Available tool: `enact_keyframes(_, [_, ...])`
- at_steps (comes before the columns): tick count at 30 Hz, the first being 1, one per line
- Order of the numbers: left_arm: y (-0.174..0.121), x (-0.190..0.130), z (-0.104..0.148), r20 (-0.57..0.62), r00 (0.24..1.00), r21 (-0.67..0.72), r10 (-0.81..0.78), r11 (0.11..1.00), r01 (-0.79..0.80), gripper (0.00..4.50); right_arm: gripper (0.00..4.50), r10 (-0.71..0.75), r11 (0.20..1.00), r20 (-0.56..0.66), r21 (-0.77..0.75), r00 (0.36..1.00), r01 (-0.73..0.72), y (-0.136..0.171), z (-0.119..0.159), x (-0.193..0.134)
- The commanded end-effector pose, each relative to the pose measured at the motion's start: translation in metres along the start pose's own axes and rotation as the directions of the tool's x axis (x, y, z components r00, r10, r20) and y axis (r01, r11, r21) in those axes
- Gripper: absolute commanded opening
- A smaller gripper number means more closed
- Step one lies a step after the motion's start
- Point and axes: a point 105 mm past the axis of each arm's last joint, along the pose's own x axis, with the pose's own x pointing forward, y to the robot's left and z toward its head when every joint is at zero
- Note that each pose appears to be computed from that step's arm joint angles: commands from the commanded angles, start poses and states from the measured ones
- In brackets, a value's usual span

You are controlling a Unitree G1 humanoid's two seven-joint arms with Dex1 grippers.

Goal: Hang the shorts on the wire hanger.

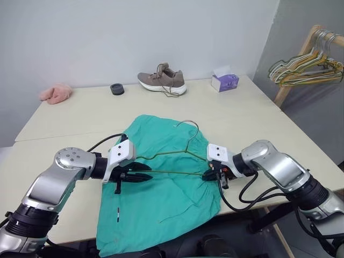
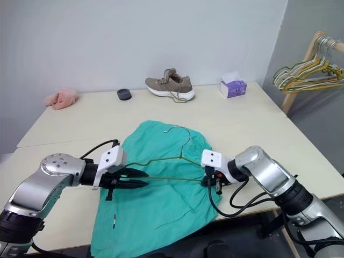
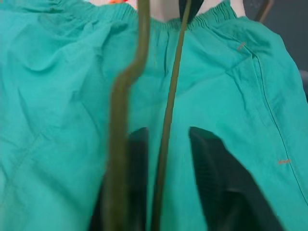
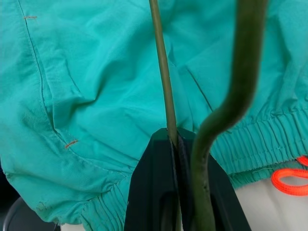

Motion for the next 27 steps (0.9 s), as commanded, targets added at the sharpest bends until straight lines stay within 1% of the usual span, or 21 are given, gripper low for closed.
enact_keyframes(1, [0.014, -0.011, 0.012, 0.064, 0.995, -0.001, 0.081, 0.997, -0.081, 2.65, 0.0, -0.047, 0.999, 0.022, 0.001, 0.999, 0.047, -0.007, 0.004, -0.016])
enact_keyframes(3, [0.019, -0.017, 0.014, 0.106, 0.988, -0.049, 0.113, 0.993, -0.109, 3.19, 0.0, -0.056, 0.998, 0.018, 0.017, 0.998, 0.055, -0.008, 0.0, -0.02])
enact_keyframes(6, [0.025, -0.028, 0.012, 0.139, 0.977, -0.104, 0.163, 0.983, -0.149, 3.19, 0.0, -0.082, 0.995, 0.018, 0.059, 0.997, 0.081, -0.01, -0.008, -0.028])
enact_keyframes(10, [0.035, -0.041, 0.005, 0.16, 0.958, -0.181, 0.24, 0.961, -0.21, 3.19, 0.0, -0.144, 0.982, 0.0, 0.126, 0.99, 0.143, -0.015, -0.025, -0.045])
enact_keyframes(12, [0.047, -0.045, 0.001, 0.159, 0.938, -0.201, 0.307, 0.941, -0.274, 3.54, 0.0, -0.171, 0.972, -0.009, 0.162, 0.985, 0.17, -0.015, -0.033, -0.054])
enact_keyframes(13, [0.049, -0.046, -0.002, 0.154, 0.937, -0.207, 0.314, 0.937, -0.28, 3.76, 0.0, -0.182, 0.967, -0.011, 0.178, 0.983, 0.182, -0.015, -0.036, -0.057])
enact_keyframes(15, [0.051, -0.044, -0.009, 0.133, 0.938, -0.207, 0.32, 0.934, -0.29, 4.37, 0.0, -0.227, 0.943, -0.025, 0.244, 0.973, 0.227, -0.015, -0.049, -0.07])
enact_keyframes(16, [0.05, -0.042, -0.012, 0.124, 0.941, -0.21, 0.316, 0.935, -0.287, 4.47, 0.0, -0.254, 0.924, -0.034, 0.285, 0.966, 0.253, -0.015, -0.056, -0.077])
enact_keyframes(21, [0.04, -0.033, -0.018, 0.11, 0.966, -0.2, 0.236, 0.957, -0.211, 4.47, 0.0, -0.341, 0.819, -0.089, 0.461, 0.936, 0.342, -0.004, -0.093, -0.104])
enact_keyframes(23, [0.038, -0.032, -0.018, 0.105, 0.971, -0.193, 0.215, 0.962, -0.192, 4.47, 0.0, -0.351, 0.767, -0.114, 0.534, 0.929, 0.355, 0.006, -0.108, -0.108])
enact_keyframes(27, [0.041, -0.03, -0.018, 0.104, 0.97, -0.19, 0.219, 0.962, -0.197, 4.47, 0.0, -0.351, 0.696, -0.158, 0.615, 0.923, 0.37, 0.021, -0.128, -0.108])
